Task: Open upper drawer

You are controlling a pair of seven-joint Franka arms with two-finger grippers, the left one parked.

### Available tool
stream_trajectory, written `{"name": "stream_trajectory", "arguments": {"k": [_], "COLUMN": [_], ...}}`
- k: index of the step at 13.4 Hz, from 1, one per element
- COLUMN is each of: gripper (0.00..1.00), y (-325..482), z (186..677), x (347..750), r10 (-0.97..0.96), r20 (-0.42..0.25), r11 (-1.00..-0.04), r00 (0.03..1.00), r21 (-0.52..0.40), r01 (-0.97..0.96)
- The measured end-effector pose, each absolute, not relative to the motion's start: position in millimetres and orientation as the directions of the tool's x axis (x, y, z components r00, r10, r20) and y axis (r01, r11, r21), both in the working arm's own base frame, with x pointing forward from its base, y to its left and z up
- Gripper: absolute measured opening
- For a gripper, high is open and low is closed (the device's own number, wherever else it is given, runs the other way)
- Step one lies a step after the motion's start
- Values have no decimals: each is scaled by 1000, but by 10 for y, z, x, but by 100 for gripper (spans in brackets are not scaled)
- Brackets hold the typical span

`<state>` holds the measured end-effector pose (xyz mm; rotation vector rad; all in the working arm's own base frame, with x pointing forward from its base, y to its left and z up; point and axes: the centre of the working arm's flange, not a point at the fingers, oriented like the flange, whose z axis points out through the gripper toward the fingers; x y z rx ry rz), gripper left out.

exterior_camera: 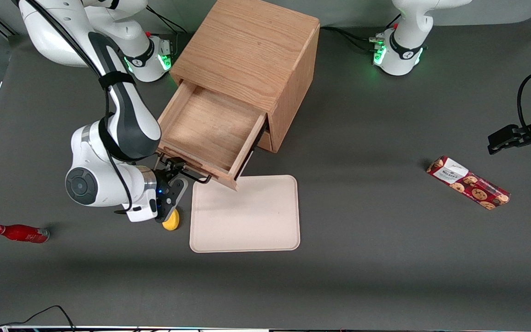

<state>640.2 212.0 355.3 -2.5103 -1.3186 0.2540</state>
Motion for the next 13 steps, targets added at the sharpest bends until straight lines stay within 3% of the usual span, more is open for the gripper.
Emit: {"name": "stream_trajectory", "arguments": {"k": [13], "gripper": [100], "y": [1975], "z": [3552], "x": [6595], "r10": [851], "r20": [14], "r11": [-494], "r00": [525], "r21": [-319], "r01": [809]}}
